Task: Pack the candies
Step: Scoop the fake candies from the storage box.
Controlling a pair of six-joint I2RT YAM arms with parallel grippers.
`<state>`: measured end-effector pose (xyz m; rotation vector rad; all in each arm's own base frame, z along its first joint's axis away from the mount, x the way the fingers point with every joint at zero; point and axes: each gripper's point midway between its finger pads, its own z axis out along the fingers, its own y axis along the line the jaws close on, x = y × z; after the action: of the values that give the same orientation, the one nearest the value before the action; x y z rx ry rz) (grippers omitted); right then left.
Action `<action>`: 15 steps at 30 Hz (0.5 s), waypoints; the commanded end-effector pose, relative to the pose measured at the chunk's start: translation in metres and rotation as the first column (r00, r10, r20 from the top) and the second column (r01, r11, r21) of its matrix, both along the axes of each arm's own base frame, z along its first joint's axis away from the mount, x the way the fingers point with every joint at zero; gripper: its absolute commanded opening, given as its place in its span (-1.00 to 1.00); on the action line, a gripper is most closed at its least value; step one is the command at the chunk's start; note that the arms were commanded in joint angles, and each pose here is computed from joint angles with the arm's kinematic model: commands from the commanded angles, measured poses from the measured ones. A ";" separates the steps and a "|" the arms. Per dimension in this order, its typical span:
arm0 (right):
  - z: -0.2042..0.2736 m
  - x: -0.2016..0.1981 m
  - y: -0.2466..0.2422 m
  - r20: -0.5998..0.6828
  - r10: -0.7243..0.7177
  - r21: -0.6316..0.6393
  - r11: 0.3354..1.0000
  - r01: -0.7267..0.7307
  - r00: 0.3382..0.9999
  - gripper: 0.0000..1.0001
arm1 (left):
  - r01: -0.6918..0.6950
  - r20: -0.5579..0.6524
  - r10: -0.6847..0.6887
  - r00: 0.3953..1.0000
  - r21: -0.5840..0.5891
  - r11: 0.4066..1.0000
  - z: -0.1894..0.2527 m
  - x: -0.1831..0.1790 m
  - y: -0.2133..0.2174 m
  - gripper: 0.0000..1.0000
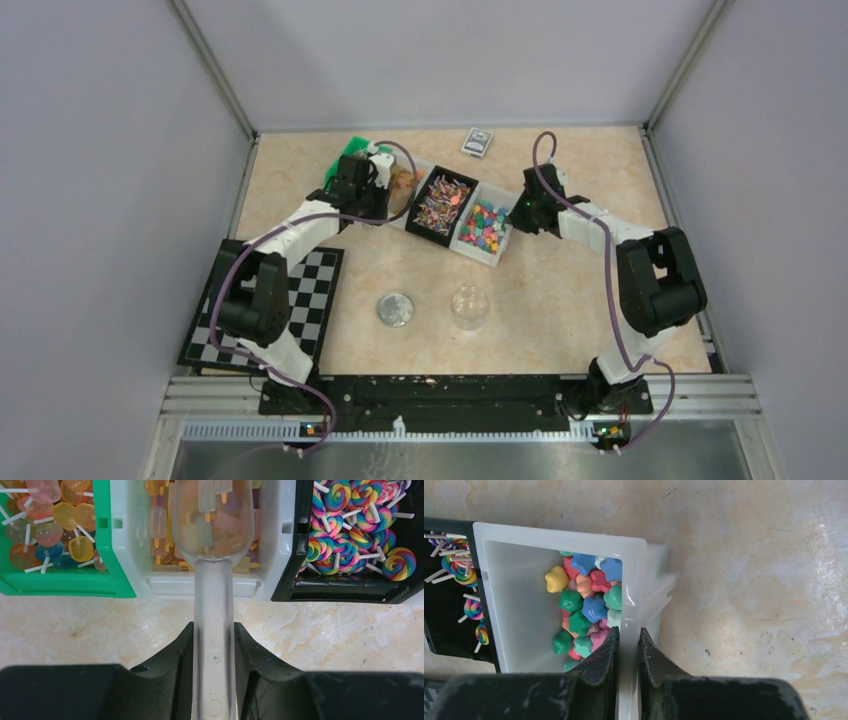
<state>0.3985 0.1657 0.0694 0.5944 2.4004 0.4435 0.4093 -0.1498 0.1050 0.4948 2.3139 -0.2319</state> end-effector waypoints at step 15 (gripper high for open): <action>0.005 -0.001 0.014 0.050 0.094 0.016 0.995 -0.095 0.994 -1.00 | -0.099 0.199 0.124 0.972 -0.129 0.987 0.010 0.012 0.002 -1.00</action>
<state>0.3991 0.1664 0.0696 0.5914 2.3936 0.4516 0.4099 -0.1476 0.0763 0.3513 2.2372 -0.2476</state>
